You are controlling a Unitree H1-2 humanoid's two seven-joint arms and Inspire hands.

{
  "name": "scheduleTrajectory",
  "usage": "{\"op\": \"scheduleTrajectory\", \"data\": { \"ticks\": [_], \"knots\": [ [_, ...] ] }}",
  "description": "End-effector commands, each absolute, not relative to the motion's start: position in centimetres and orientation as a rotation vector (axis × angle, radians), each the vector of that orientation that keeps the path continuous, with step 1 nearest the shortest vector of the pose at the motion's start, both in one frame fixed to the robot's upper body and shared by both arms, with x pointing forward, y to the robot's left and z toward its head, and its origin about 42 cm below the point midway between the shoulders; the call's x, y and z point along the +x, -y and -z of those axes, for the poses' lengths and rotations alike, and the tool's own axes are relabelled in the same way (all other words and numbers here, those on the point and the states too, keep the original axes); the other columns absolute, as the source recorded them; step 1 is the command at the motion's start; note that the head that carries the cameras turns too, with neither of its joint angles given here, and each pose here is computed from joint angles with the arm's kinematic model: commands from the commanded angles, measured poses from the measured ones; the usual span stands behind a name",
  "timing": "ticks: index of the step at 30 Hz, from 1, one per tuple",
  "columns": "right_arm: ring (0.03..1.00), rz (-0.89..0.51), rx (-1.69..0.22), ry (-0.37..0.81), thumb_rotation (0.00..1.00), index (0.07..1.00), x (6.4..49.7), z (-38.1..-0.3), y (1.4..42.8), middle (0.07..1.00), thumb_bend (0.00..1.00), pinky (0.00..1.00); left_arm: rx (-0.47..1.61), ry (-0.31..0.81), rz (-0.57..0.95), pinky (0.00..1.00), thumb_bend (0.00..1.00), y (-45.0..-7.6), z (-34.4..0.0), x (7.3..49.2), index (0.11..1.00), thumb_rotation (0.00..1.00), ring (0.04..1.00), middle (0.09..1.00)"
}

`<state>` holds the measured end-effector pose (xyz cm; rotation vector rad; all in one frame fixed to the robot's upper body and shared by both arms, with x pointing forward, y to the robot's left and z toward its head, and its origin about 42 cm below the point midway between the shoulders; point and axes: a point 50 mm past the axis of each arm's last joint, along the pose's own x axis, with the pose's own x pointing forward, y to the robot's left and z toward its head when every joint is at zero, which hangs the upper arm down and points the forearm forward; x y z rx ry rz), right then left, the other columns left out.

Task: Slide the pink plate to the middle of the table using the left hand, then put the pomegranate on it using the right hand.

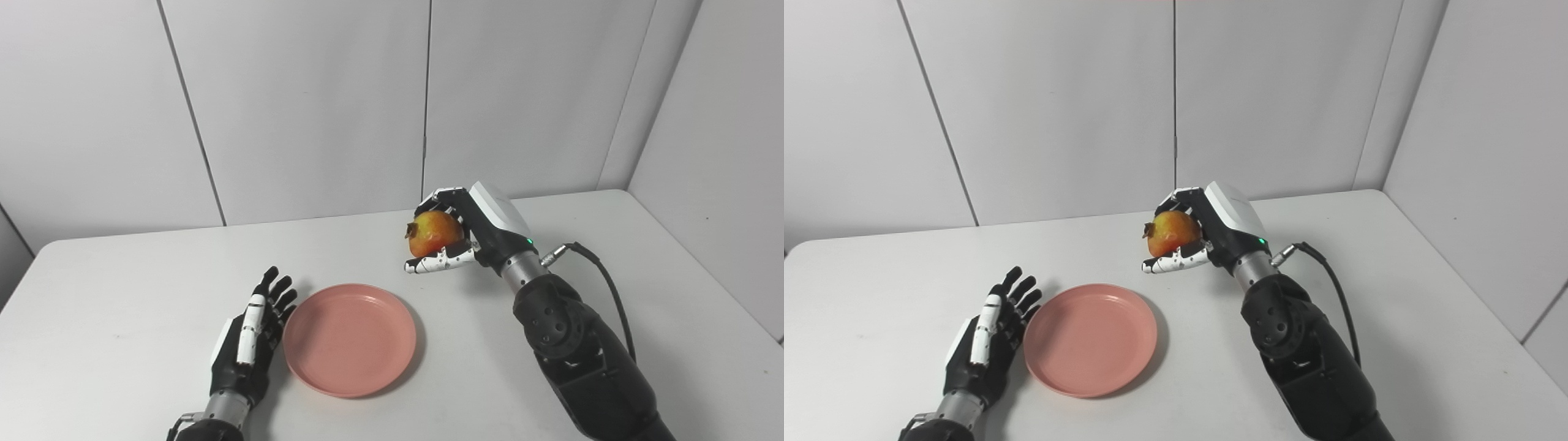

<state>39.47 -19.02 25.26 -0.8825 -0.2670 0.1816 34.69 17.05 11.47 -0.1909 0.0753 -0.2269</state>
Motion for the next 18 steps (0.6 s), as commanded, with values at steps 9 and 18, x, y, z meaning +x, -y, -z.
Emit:
{"op": "scheduleTrajectory", "data": {
  "ticks": [9,18],
  "knots": [
    [0.274,-0.259,-0.88,0.401,0.08,0.385,40.2,-26.9,15.3,0.344,0.48,0.22,-0.184,-0.126,0.182,0.93,0.43,-14.3,-10.6,35.0,0.943,1.0,0.936,0.945],
    [0.293,-0.359,-0.879,0.366,0.02,0.44,40.3,-24.4,13.1,0.361,0.49,0.23,-0.145,-0.085,0.142,0.91,0.42,-12.6,-11.0,35.4,0.943,1.0,0.93,0.943]
  ]
}}
